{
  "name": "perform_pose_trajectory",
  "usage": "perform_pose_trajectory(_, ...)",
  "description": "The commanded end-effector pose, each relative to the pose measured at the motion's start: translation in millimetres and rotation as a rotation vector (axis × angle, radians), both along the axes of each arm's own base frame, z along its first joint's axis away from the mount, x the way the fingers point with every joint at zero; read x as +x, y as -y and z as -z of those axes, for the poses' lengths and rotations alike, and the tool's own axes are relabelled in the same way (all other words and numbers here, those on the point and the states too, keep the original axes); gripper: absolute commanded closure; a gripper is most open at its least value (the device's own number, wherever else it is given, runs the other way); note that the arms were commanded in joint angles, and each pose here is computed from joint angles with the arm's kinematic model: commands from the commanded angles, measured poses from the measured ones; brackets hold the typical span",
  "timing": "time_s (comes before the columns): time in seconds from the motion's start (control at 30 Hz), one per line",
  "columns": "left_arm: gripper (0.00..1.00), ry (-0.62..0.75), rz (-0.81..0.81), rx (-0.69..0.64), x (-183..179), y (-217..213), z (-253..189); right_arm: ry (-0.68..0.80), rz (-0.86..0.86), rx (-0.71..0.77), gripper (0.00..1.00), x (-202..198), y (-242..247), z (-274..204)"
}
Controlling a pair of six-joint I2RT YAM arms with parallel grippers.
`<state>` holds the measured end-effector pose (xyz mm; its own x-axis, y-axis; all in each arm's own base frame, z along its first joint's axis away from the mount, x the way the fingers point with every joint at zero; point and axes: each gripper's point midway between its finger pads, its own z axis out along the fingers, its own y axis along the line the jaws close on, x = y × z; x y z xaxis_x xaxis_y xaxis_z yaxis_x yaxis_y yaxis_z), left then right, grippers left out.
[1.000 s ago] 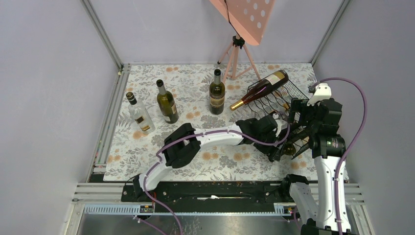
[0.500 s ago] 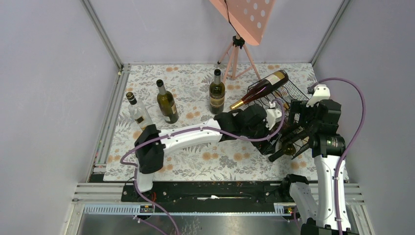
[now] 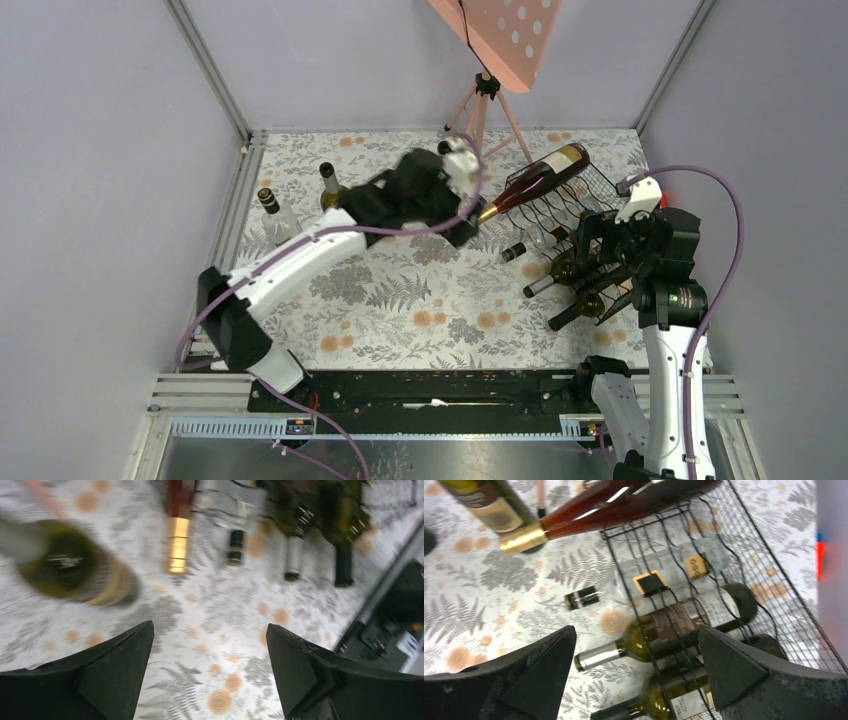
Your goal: Put the wine bottle on the wine rack
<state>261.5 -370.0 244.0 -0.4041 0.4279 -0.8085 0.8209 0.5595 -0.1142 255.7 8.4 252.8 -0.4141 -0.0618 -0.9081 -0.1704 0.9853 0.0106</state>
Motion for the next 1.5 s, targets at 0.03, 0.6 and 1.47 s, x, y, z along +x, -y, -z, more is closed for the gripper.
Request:
perform_pose_trajectory(0.03, 0.09, 0.123, -0.179, -0.119, 50.3, -62.5, -66.4, 0.071, -0.174, 0.091, 0.0, -1.1, -33.9, -23.8)
perform_pose_trajectory(0.6, 0.02, 0.244, -0.325, -0.168, 150.3, -68.1, -92.4, 0.043, -0.245, 0.124, 0.0, -8.8, -46.6, -4.6)
perform_pose_trajectory(1.47, 0.41, 0.22, -0.356, -0.188, 191.5, -40.3, -54.5, 0.027, -0.248, 0.13, 0.01, -10.3, -47.4, 1.8)
